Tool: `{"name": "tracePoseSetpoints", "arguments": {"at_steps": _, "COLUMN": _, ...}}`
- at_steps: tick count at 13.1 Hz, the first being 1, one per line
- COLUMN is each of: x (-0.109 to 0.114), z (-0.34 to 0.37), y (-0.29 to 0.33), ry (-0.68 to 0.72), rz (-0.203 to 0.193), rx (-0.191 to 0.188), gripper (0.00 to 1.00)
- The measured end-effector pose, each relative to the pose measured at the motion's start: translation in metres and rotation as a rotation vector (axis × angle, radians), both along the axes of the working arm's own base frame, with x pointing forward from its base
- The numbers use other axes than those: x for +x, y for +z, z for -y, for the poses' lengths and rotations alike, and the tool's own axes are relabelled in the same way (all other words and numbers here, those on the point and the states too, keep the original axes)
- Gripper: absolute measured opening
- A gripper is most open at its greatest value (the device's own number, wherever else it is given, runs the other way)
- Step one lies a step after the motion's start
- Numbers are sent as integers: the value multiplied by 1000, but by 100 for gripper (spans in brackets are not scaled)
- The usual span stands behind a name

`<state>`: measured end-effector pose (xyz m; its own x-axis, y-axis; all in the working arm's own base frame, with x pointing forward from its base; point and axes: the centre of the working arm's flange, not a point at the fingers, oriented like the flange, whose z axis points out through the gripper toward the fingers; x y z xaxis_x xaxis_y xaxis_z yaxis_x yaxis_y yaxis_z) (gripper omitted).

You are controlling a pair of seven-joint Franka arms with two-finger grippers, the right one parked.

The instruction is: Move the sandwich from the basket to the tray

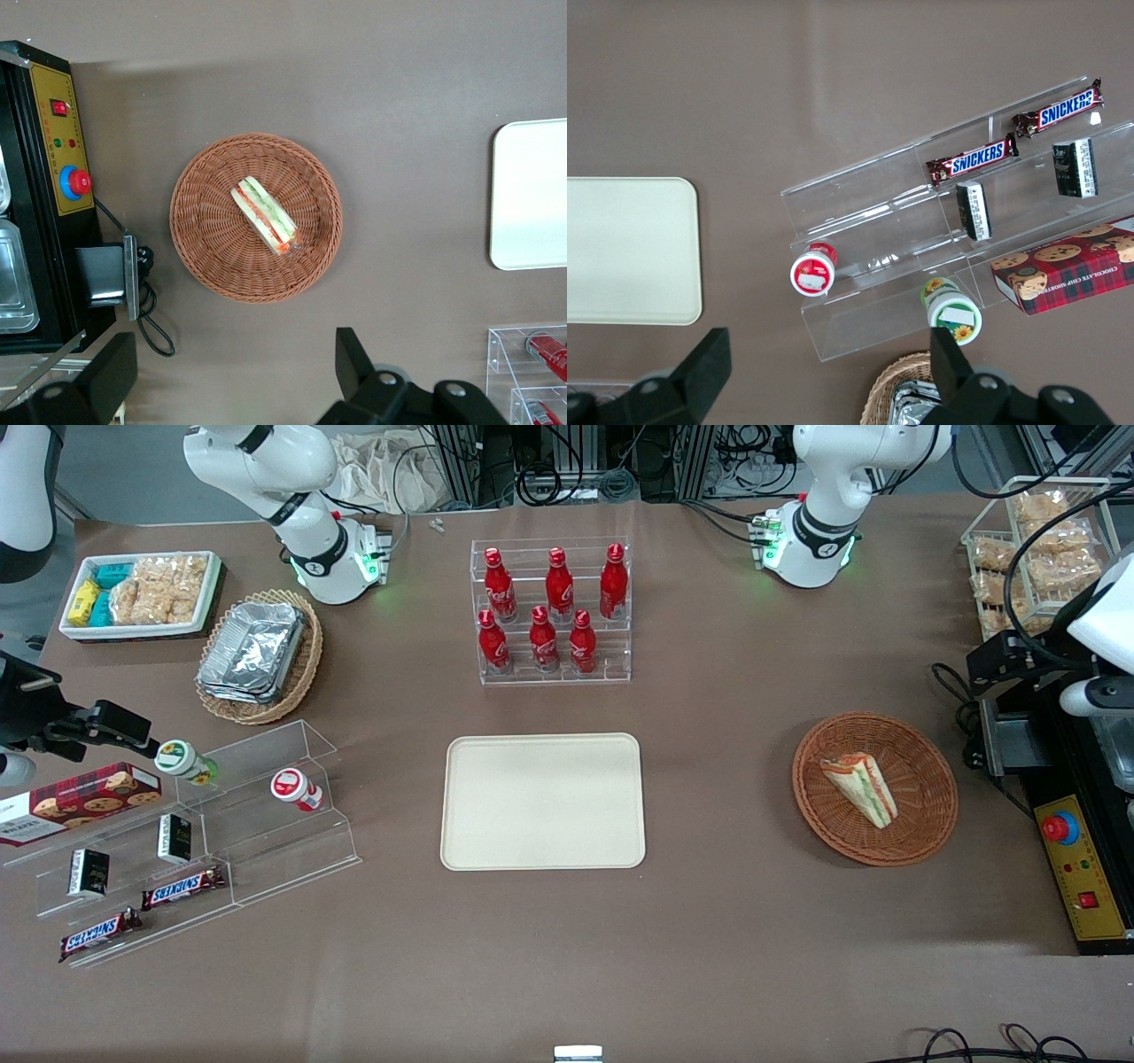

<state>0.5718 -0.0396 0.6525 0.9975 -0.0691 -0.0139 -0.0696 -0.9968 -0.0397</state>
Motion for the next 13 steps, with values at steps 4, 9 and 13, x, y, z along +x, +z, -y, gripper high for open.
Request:
{"name": "tracePoseSetpoints", "arguments": {"at_steps": 4, "x": 1, "z": -2, "y": 0, "ry": 3, "rz": 1, "rx": 1, "gripper": 100}}
{"name": "tracePoseSetpoints", "arguments": {"at_steps": 9, "x": 1, "z": -7, "y": 0, "ry": 13, "rz": 0, "rx": 2, "gripper": 100}}
{"name": "tracePoseSetpoints", "arguments": {"at_steps": 13, "x": 2, "z": -7, "y": -4, "ry": 15, "rz": -10, "rx": 3, "gripper": 100}}
